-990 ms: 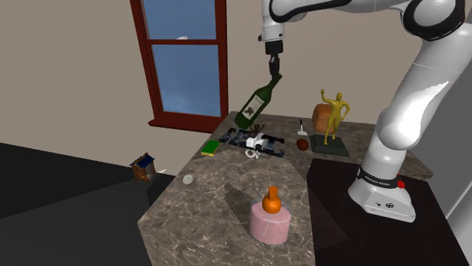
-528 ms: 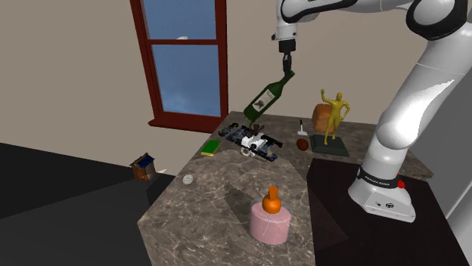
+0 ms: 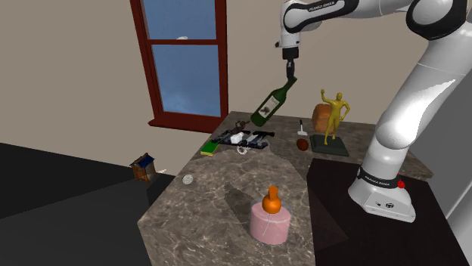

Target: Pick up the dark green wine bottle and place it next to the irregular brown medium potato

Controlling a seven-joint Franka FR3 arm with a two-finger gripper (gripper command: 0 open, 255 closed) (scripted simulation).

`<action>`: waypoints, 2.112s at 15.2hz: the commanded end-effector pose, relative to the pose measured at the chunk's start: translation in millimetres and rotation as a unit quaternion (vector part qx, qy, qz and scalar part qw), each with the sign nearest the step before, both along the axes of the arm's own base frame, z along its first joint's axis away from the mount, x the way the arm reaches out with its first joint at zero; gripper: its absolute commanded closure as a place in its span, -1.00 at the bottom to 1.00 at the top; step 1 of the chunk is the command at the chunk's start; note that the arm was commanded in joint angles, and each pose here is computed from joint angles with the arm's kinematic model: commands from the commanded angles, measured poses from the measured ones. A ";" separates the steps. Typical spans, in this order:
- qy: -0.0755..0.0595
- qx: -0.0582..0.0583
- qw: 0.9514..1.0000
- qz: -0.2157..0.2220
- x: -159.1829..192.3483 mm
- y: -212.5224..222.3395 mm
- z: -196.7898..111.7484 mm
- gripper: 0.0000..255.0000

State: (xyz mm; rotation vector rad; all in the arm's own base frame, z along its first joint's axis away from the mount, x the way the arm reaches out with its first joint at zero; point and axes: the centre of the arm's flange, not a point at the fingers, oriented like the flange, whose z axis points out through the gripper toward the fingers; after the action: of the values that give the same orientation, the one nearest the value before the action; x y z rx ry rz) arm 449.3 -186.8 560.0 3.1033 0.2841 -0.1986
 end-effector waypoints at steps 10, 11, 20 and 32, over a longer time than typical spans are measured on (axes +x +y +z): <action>0.000 0.000 1.000 0.000 -0.7 0.6 -59.9 1.00; 0.000 0.000 1.000 0.000 -0.7 0.6 -65.2 1.00; 0.000 0.000 1.000 0.000 -0.7 0.6 -92.6 1.00; 0.000 0.000 1.000 0.000 2.5 1.4 -66.5 -1.00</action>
State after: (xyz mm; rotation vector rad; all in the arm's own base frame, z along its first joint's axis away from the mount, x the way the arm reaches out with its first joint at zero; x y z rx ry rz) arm 451.0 -187.1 482.3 3.1029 0.2848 -0.1966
